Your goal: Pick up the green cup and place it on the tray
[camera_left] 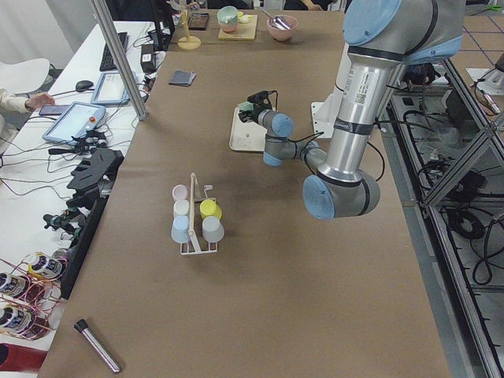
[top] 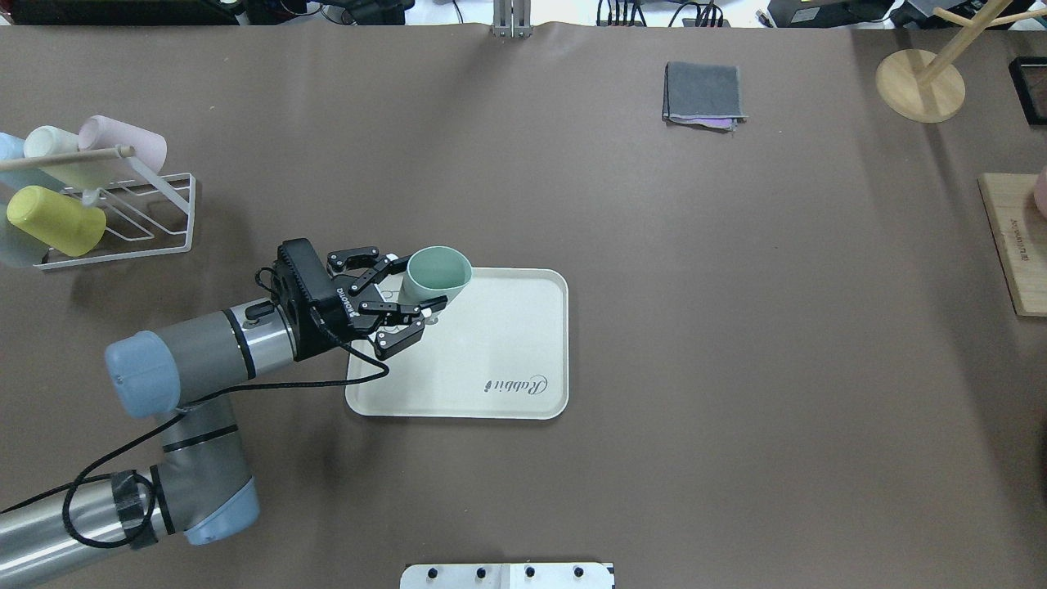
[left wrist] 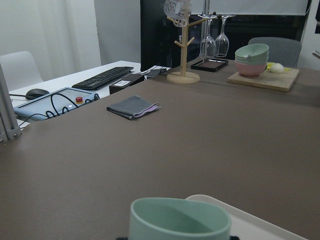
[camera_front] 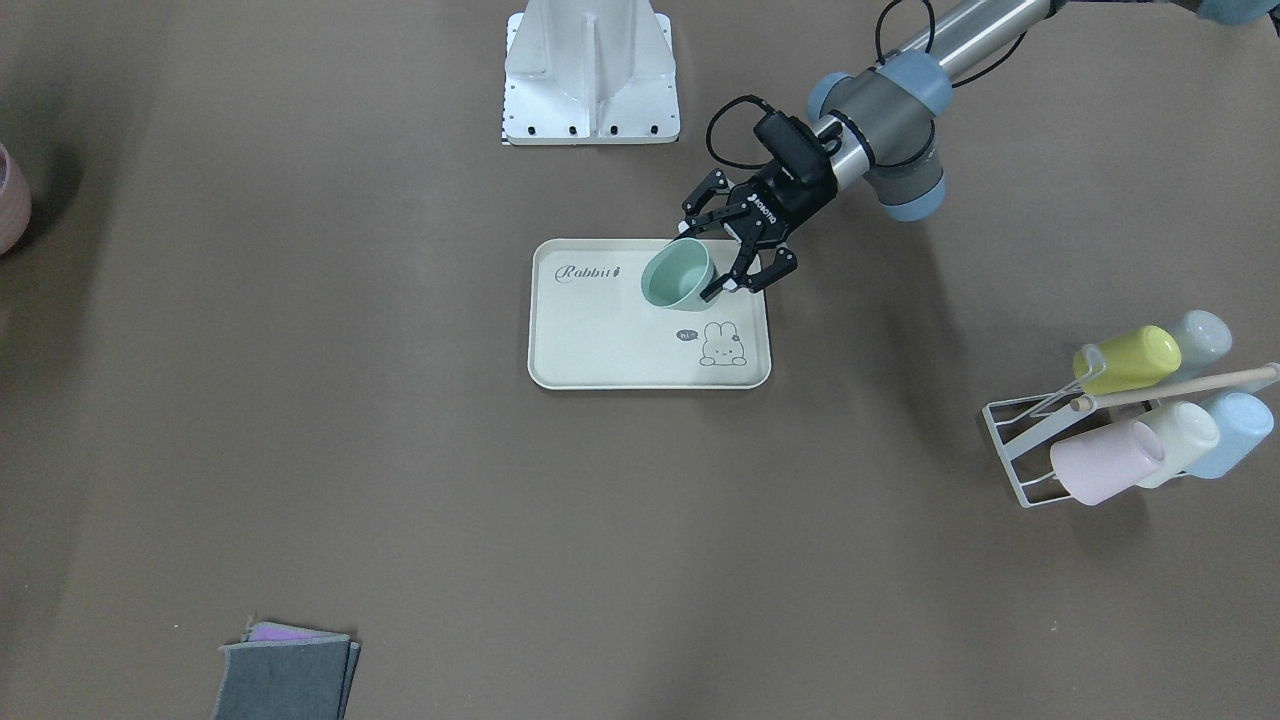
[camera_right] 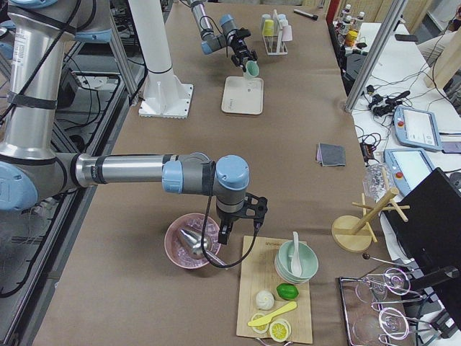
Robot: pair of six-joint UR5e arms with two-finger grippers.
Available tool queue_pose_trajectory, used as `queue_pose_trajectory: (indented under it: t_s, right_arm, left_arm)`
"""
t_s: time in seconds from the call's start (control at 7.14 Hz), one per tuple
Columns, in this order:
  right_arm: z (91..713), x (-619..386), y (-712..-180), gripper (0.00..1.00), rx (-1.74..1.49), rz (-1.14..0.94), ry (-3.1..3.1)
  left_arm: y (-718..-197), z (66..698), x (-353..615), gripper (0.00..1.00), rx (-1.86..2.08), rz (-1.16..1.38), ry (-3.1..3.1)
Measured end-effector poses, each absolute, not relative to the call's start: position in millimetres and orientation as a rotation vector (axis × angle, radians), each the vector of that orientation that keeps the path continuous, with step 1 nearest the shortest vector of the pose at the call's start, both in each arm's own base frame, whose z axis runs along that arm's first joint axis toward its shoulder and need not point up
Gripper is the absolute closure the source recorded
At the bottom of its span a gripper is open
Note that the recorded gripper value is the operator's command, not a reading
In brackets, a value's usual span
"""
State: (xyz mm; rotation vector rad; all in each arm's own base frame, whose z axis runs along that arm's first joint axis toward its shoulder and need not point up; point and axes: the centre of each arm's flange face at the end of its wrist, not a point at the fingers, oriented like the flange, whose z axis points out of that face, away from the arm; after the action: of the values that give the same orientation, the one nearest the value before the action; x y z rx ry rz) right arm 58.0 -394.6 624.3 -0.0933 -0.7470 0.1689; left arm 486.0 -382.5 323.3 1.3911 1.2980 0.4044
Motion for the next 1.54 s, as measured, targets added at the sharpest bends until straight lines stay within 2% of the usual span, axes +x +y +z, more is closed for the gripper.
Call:
queue_pose_trajectory:
  t_s: [0.7,0.84,0.98,1.26,1.4,1.54]
  right_arm:
    - [625,59,-395,0.0,-0.092,0.17,-0.736]
    - [625,58,-395,0.0,-0.094,0.172,-0.74]
    - [625,58,-395,0.0,-0.098,0.175,-0.742]
    - [625,58,-395,0.0,-0.102,0.177,-0.743]
    - [625,58,-395,0.0,-0.102,0.177,-0.743]
    - [626,58,-394,0.0,-0.103,0.178,-0.743]
  left_arm:
    - [-388,330,533,0.88,1.347,0.425,1.468]
    - [-388,334,535,0.86,1.324,0.427,1.482]
    - [-388,339,537,0.75,1.308,0.43,1.479]
    - [-390,348,542,0.69,1.288,0.437,1.464]
    - [-390,349,544,0.51,1.284,0.439,1.462]
    - [-390,348,545,0.41,1.281,0.44,1.46]
